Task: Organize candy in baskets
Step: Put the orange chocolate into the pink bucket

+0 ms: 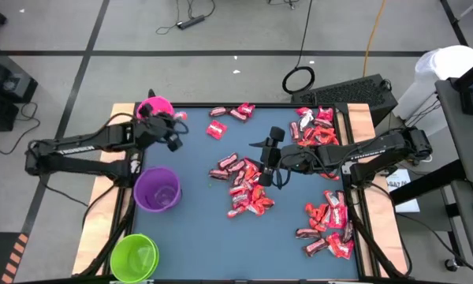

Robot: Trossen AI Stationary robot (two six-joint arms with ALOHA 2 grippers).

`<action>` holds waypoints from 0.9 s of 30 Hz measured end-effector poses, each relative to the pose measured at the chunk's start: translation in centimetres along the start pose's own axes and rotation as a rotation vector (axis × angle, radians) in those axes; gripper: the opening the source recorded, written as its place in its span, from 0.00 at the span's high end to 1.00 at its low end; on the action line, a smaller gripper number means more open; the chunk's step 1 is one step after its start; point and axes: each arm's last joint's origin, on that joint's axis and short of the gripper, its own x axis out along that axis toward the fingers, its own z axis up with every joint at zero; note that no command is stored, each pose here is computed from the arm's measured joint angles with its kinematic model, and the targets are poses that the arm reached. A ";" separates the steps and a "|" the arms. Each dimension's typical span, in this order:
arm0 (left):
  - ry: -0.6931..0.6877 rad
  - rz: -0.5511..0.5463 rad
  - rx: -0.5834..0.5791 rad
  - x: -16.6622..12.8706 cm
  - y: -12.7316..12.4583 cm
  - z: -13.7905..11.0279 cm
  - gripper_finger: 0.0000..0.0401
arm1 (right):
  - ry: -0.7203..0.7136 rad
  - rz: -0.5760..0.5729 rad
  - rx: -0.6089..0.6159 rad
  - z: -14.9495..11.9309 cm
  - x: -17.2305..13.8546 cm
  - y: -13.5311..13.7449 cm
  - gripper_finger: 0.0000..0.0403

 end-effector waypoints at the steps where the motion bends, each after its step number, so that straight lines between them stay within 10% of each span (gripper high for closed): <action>1: 0.014 0.024 -0.001 0.2 0.4 -0.3 0.81 | 0.000 0.000 0.000 0.0 0.0 0.0 0.48; 27: 0.320 0.347 -0.137 4.7 5.8 -4.9 0.77 | 0.000 0.000 0.000 0.0 0.0 0.0 0.48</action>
